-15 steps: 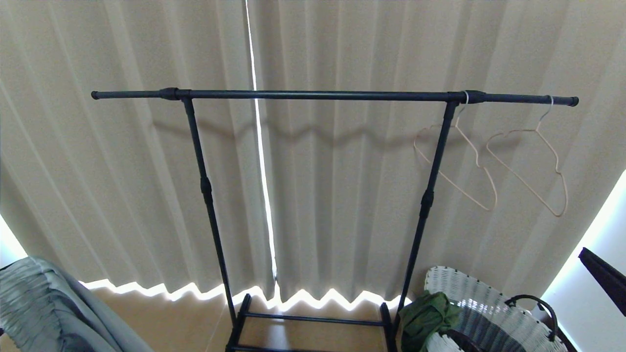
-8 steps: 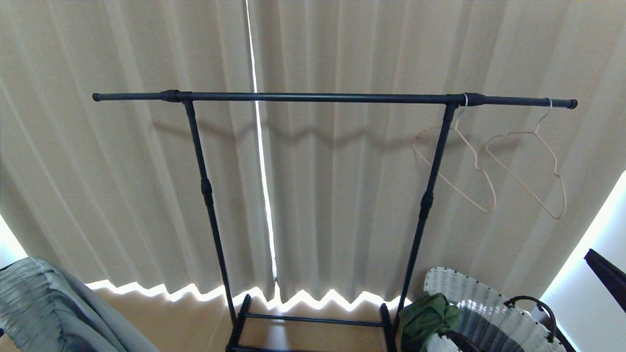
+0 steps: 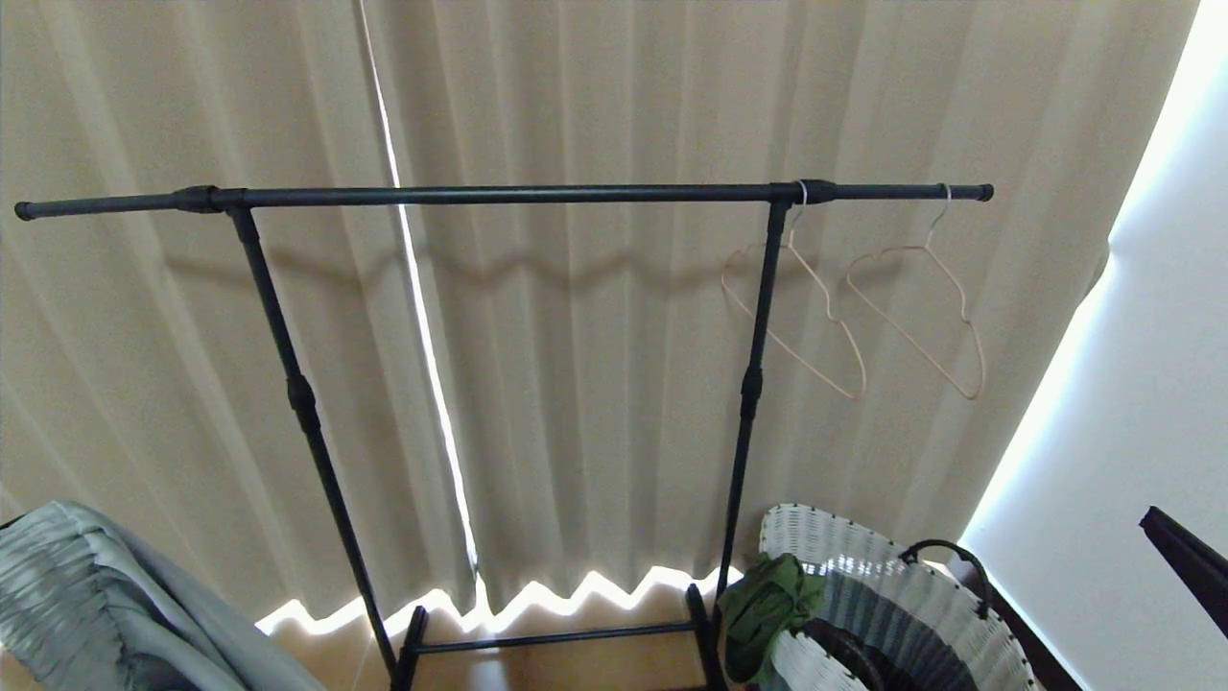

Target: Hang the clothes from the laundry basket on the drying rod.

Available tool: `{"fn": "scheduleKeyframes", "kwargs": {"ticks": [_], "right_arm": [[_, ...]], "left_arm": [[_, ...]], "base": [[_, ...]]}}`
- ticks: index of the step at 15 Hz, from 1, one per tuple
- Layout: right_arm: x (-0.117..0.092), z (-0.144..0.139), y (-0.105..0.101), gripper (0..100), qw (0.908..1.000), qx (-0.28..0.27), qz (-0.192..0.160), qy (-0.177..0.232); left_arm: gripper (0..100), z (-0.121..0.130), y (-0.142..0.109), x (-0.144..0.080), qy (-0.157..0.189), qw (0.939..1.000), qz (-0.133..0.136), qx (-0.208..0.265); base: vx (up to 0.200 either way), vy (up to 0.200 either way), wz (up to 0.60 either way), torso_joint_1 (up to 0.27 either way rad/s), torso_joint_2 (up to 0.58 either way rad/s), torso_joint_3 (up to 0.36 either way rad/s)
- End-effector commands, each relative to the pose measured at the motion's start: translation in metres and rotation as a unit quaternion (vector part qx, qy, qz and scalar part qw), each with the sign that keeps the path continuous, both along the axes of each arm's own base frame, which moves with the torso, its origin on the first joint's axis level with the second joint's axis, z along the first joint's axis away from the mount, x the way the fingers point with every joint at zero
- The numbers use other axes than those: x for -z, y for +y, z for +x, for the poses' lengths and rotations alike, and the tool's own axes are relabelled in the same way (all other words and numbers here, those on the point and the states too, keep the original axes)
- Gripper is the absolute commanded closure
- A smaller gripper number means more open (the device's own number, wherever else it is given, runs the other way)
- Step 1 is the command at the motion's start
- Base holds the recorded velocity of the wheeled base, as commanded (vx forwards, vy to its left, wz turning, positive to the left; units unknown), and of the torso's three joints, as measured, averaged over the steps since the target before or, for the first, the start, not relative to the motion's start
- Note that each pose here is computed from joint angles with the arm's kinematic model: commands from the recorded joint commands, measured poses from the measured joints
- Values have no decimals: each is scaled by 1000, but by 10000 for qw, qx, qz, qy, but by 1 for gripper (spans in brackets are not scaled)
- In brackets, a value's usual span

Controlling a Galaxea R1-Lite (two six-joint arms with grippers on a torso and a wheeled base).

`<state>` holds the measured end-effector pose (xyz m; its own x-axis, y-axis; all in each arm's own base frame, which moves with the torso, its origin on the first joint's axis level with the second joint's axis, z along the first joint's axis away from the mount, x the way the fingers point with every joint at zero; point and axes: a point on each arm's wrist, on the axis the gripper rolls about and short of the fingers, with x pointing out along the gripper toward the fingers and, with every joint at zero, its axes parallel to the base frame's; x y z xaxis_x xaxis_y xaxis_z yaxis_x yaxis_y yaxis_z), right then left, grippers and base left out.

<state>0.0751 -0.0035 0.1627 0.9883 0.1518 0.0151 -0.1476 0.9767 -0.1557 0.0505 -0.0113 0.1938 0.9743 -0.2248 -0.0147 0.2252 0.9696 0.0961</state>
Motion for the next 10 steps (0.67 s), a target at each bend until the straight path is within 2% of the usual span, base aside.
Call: {"fn": "scheduleKeyframes", "kwargs": {"ticks": [1, 8, 10], "right_arm": [[-3, 2, 0, 0, 10000, -28, 6, -12], [-6, 10, -1, 0, 9999, -5, 30, 111], [-5, 10, -1, 0, 9999, -5, 30, 111]], "left_arm": [[100, 0, 0, 1, 10, 10000, 4, 1], [100, 0, 0, 1, 25, 10000, 7, 1], [100, 0, 0, 1, 25, 10000, 7, 1]], "base": [[0, 0, 0, 0, 0, 0], [0, 0, 0, 0, 0, 0], [0, -200, 0, 2, 5, 0]]}}
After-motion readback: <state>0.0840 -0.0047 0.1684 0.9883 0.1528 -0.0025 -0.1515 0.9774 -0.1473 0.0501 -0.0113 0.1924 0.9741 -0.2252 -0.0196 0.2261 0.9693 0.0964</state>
